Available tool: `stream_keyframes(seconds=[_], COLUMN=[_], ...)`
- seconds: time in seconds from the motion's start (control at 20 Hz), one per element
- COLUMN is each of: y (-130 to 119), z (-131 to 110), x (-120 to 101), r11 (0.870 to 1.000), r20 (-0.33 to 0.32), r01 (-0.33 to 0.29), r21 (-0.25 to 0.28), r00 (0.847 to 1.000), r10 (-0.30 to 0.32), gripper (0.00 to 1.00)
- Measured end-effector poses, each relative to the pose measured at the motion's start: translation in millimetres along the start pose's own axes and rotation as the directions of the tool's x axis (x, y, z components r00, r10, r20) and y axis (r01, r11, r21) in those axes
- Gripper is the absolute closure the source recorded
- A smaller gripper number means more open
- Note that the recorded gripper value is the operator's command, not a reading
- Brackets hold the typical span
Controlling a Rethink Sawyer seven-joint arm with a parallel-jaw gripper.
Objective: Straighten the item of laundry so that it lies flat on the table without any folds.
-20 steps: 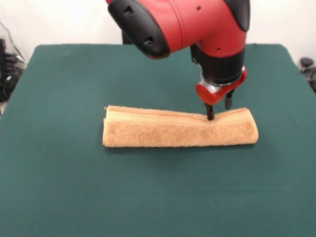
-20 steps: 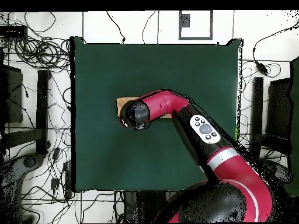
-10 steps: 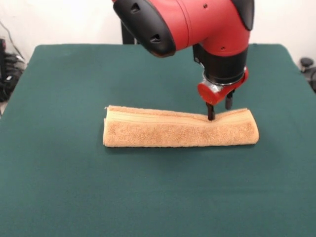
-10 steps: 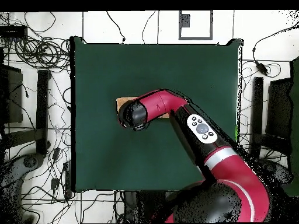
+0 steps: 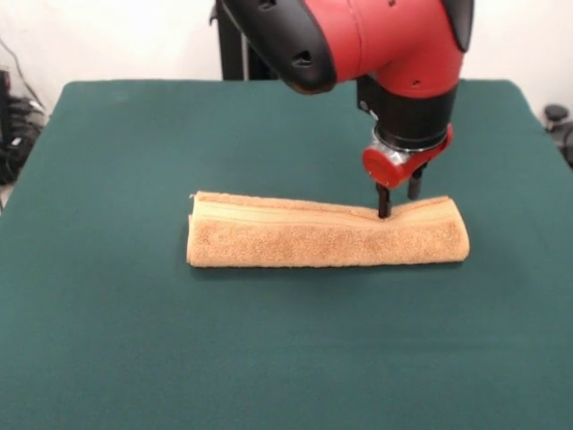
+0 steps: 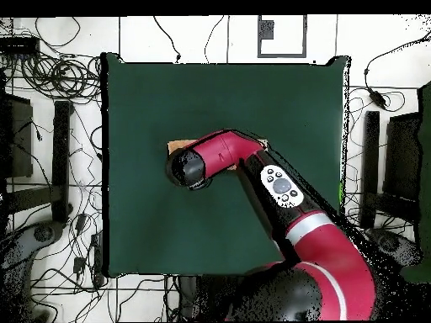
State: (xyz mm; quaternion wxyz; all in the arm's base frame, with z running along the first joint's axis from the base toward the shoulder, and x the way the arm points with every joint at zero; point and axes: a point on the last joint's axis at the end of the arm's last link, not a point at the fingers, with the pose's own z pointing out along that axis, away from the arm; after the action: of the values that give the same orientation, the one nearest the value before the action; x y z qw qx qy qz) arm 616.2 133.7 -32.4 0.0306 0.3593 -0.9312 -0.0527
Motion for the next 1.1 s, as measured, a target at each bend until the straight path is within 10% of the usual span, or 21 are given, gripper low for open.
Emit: stream_keyframes(seconds=[1.1], y=[5.3], z=[1.1], x=[-0.3], r11=[0.998], r20=[0.013], r01=[-0.021], r21=[0.051], r00=[1.000], r10=[0.020], gripper=[0.00])
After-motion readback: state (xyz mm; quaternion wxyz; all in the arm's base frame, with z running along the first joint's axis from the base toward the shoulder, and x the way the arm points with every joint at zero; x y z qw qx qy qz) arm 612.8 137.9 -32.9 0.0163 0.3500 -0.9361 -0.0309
